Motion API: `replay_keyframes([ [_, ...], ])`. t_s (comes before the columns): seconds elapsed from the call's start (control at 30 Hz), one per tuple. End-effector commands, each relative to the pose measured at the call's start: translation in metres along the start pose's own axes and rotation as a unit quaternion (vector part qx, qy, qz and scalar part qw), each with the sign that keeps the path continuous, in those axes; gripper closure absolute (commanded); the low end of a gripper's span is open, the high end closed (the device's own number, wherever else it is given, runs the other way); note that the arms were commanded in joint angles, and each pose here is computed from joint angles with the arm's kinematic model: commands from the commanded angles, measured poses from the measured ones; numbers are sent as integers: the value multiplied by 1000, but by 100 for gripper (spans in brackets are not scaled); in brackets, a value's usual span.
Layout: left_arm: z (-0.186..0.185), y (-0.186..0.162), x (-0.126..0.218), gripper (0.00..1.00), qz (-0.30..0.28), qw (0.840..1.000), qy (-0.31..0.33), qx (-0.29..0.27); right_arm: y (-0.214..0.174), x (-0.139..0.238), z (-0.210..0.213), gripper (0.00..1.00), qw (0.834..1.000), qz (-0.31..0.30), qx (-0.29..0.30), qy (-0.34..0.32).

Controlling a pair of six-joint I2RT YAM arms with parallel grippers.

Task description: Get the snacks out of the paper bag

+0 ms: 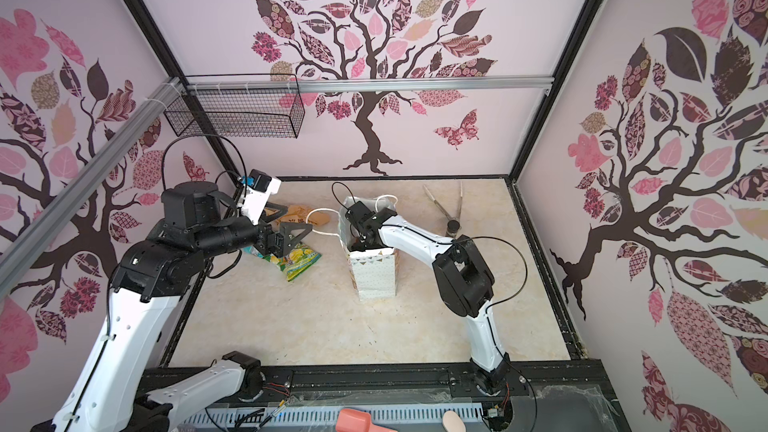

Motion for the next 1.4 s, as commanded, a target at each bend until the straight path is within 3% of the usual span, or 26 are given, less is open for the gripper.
replay_keyframes([
  [0.0, -6, 8, 4, 6, -12, 1000, -8, -3, -32, -33, 2, 37, 998, 67, -4, 1],
  [0.27, -5, 7, 4, 6, -12, 1000, -5, -3, -28, -24, 0, 67, 998, 55, -4, -4],
  [0.4, -3, 7, 2, 6, -12, 1000, -3, -2, -19, -8, -2, 88, 1000, 30, -6, -5],
  [0.53, -3, 8, 2, 6, -14, 1000, -3, -1, -5, 15, -3, 100, 1000, -4, -8, -7],
  [0.9, 0, 9, 1, 6, -18, 1000, 6, 1, 31, 91, -8, 100, 994, -109, -27, -14],
  [1.37, 2, 10, 0, 6, -21, 1000, 11, 5, 56, 177, -20, 100, 971, -230, -48, -33],
])
Point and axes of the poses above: each gripper's point midway between its finger pads, its own x axis back along the fingers, its own z axis along the line the jaws close on, y = z × x, the point moved 1 cm from there along x, back along the fingers, and after that the axes turned 14 degrees about x, right-handed, at the moved point
